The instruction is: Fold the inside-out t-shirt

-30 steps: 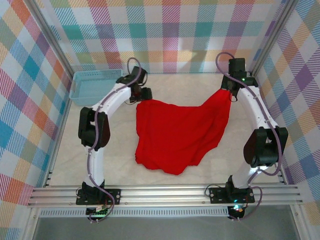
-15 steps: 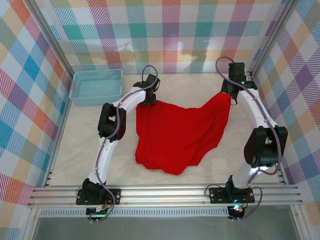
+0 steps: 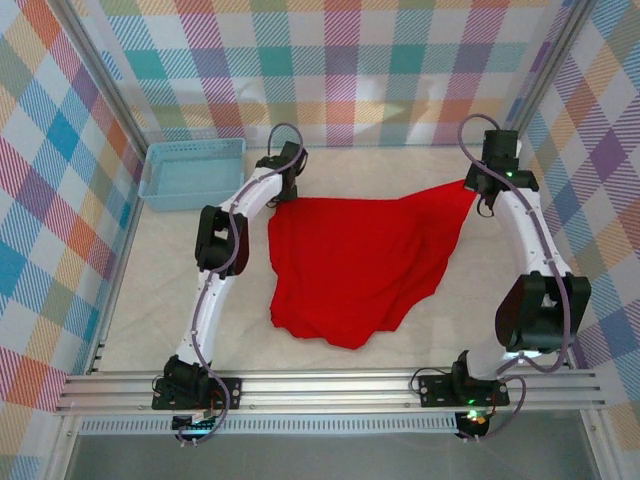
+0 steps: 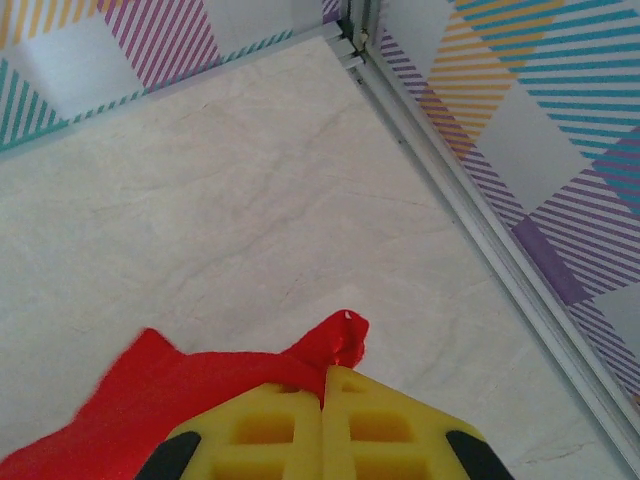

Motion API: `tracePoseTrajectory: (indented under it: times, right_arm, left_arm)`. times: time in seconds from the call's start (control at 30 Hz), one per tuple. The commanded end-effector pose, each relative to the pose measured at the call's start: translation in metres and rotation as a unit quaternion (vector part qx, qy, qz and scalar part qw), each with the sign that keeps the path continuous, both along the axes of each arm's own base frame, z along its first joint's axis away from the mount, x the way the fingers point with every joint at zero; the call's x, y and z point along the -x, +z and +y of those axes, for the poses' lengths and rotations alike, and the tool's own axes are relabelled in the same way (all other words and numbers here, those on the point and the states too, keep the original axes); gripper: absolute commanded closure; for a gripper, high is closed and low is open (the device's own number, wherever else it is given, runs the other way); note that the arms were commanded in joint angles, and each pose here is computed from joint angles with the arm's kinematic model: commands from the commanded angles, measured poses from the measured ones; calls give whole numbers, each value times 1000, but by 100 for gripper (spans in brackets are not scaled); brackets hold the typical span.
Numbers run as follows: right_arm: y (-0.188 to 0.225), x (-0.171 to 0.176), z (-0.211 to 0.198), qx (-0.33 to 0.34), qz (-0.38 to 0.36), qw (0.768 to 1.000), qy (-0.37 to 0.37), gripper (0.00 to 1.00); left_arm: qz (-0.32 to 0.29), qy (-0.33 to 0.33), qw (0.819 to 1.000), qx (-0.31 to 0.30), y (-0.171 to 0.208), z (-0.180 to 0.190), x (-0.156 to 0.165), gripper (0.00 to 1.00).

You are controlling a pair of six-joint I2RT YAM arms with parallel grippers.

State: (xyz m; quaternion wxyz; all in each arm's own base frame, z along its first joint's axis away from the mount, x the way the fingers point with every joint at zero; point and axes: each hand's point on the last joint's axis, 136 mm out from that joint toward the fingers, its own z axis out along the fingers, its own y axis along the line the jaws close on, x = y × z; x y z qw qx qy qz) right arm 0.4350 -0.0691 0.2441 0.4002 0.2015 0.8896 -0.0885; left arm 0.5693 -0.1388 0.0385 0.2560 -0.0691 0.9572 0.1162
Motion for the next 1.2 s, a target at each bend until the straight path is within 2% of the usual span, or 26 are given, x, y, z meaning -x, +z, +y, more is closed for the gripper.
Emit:
tracePoseTrajectory:
  times: [0.0, 0.13, 0.27, 0.4, 0.57, 0.7, 0.8, 0.93, 1.17]
  right_arm:
    - [12, 5, 1, -10, -20, 1000, -4, 100]
    - [12, 6, 0, -8, -15, 1000, -7, 100]
    - [21, 14, -8, 3, -18, 999, -28, 100]
    - [40, 33, -23, 9, -35, 997, -70, 100]
    - [64, 62, -44, 1, -70, 991, -117, 100]
    - [78, 75, -47, -6, -93, 989, -119, 100]
    - [89, 79, -34, -29, -119, 988, -90, 100]
    - [108, 84, -9, -63, -163, 984, -25, 100]
    - [115, 101, -15, -45, -155, 986, -40, 100]
  left_arm:
    - [4, -2, 1000, 5, 8, 0, 6, 85]
    - [0, -9, 999, 33, 19, -7, 11, 100]
    - [-18, -22, 997, 71, 47, -11, 22, 100]
    - [-69, -42, 981, 177, 99, -12, 42, 100]
    - [-152, -43, 937, 313, 167, 16, 76, 100]
    - [-219, -35, 890, 399, 212, 43, 104, 100]
    - [-264, -40, 863, 429, 243, 50, 128, 100]
    - [-308, -78, 815, 485, 287, 38, 158, 100]
    - [-362, -145, 750, 534, 352, 25, 211, 100]
